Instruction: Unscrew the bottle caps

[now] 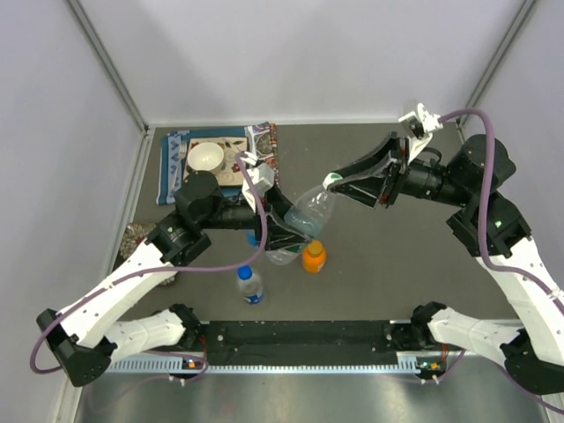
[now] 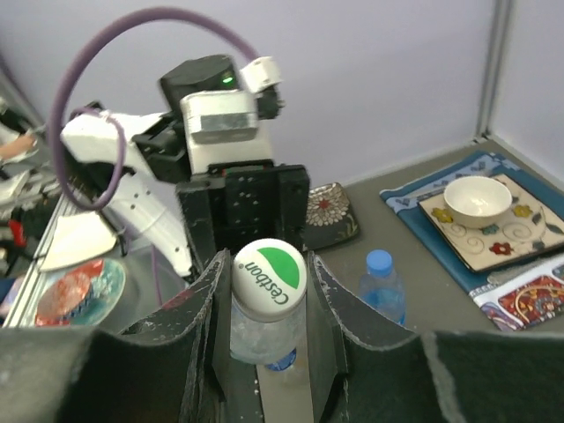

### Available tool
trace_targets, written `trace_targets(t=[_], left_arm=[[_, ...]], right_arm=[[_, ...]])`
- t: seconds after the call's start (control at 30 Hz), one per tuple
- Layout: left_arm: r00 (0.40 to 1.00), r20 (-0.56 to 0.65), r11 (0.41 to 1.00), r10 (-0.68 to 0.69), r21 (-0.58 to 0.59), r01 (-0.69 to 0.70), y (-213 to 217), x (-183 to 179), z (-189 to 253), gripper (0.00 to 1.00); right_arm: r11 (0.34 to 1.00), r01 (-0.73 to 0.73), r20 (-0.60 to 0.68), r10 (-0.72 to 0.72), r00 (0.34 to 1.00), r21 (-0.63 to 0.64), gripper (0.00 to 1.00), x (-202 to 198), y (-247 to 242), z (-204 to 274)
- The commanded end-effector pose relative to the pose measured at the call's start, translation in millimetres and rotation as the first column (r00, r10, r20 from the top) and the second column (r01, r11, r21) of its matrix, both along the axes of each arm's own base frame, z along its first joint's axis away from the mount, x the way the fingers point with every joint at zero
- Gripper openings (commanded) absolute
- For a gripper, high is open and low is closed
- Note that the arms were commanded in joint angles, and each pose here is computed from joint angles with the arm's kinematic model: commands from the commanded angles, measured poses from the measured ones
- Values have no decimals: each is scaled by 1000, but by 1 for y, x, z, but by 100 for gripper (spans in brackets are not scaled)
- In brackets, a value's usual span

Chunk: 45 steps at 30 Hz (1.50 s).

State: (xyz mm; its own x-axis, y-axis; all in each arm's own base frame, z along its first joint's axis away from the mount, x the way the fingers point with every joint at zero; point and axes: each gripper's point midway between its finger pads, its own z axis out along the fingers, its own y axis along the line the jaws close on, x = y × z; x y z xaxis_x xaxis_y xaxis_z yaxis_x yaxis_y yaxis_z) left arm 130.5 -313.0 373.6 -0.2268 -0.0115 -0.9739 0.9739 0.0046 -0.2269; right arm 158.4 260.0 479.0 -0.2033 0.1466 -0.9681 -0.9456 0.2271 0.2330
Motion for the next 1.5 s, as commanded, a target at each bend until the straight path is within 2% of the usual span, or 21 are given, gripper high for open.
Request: trace_targets(t=[0.0,0.27,0.47,0.63,0.73,0.77,0.8,0.87,0.9,1.0,1.1,1.17,1.2,1.3,1.4,1.47], left_arm=[[973,38,965,-228,-121,231,10,-34,41,34],[940,30,930,-341,-136,342,13,-46,48,33],[921,26,912,-389,-132,388,15,-52,48,33],[918,18,910,-395,-126,394,15,-52,46,33],[924,9,918,-383,-109,382,15,-50,42,31],[932,32,927,-360,-105,361,13,-45,42,31],[937,36,932,-347,-100,349,13,-44,43,31],[958,36,955,-284,-82,286,10,-34,38,29],[963,41,960,-268,-80,270,10,-33,38,28],[974,48,972,-223,-63,226,10,-26,35,28],[976,49,975,-214,-53,217,10,-24,33,29],[978,55,978,-202,-49,204,10,-23,32,29],[978,59,978,-198,-48,201,10,-23,32,29],[983,71,984,-167,-48,171,10,-18,31,29],[984,75,986,-159,-46,163,9,-16,29,29],[989,75,990,-129,-46,133,8,-11,27,29]], right_arm=[[961,-262,100,270,958,-86,0,-39,9,-23],[874,-473,222,486,845,-113,0,-79,1,-17],[826,-546,270,562,782,-138,0,-93,-4,-21],[811,-566,263,583,769,-145,0,-94,-3,-30],[840,-525,247,543,803,-139,0,-86,0,-31],[871,-473,231,490,840,-130,0,-77,2,-29],[886,-447,223,464,857,-125,7,-72,2,-28],[917,-383,215,399,891,-113,14,-62,1,-24],[926,-362,217,377,900,-108,24,-60,1,-22],[951,-297,211,310,927,-88,32,-51,0,-12],[971,-231,187,239,953,-62,35,-40,0,0],[977,-209,183,215,959,-49,42,-37,-1,7],[978,-202,183,207,961,-45,56,-36,-1,9],[988,-155,184,157,970,-22,77,-31,-4,19],[996,-89,169,87,982,6,94,-21,-5,29],[999,-42,150,37,988,32,99,-15,-7,35]])
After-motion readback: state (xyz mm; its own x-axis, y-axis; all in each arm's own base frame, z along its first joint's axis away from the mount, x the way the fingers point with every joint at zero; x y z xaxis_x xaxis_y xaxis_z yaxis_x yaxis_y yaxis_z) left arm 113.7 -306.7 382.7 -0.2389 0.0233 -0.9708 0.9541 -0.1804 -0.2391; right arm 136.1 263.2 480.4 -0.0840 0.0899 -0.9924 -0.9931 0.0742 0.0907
